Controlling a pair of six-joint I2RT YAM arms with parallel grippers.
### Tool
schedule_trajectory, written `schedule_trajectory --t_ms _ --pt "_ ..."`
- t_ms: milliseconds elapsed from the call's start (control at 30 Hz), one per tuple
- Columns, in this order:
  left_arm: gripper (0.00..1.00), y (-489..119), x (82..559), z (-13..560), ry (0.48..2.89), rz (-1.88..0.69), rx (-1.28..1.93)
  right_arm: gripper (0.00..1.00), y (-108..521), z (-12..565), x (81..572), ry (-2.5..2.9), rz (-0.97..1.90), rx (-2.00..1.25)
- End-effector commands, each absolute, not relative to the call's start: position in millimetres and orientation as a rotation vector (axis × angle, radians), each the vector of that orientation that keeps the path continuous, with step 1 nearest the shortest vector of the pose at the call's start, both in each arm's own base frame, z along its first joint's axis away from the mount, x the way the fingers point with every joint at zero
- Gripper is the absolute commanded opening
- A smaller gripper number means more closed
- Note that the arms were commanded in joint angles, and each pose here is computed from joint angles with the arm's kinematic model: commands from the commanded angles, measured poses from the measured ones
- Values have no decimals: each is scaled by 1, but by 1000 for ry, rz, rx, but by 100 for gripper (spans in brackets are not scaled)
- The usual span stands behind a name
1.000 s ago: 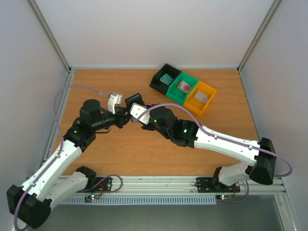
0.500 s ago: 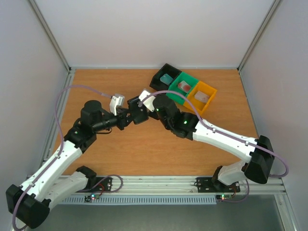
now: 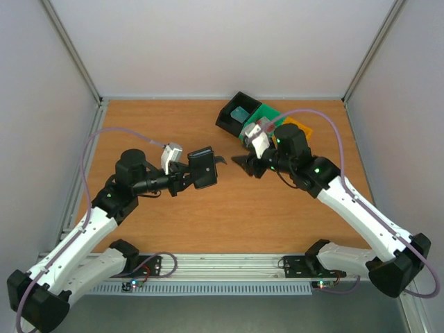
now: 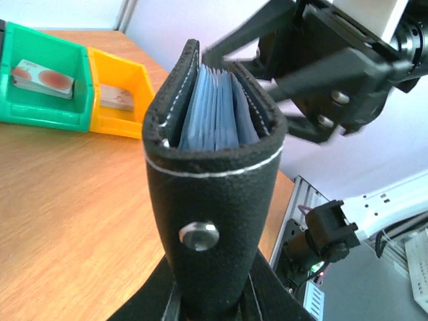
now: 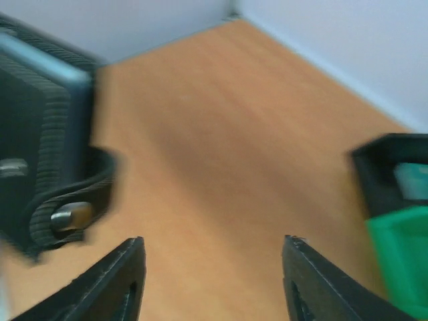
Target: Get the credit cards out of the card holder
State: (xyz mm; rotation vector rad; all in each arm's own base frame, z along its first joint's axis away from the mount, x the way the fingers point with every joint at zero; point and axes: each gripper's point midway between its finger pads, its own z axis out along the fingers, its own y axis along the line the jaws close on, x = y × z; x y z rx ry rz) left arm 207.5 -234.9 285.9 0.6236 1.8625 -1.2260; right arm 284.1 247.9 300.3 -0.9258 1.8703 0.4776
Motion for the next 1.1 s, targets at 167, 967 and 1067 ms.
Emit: schedule_trajectory --t_ms 167,967,1067 --pt "0 -240 194 315 1663 -1228 775 99 287 327 201 1708 1094 -1076" --pt "0 -250 140 343 1286 -1362 1147 66 305 335 171 1641 1276 -1267" --pt "0 -250 140 343 1280 -1358 1149 66 311 332 168 1650 1273 -1286"
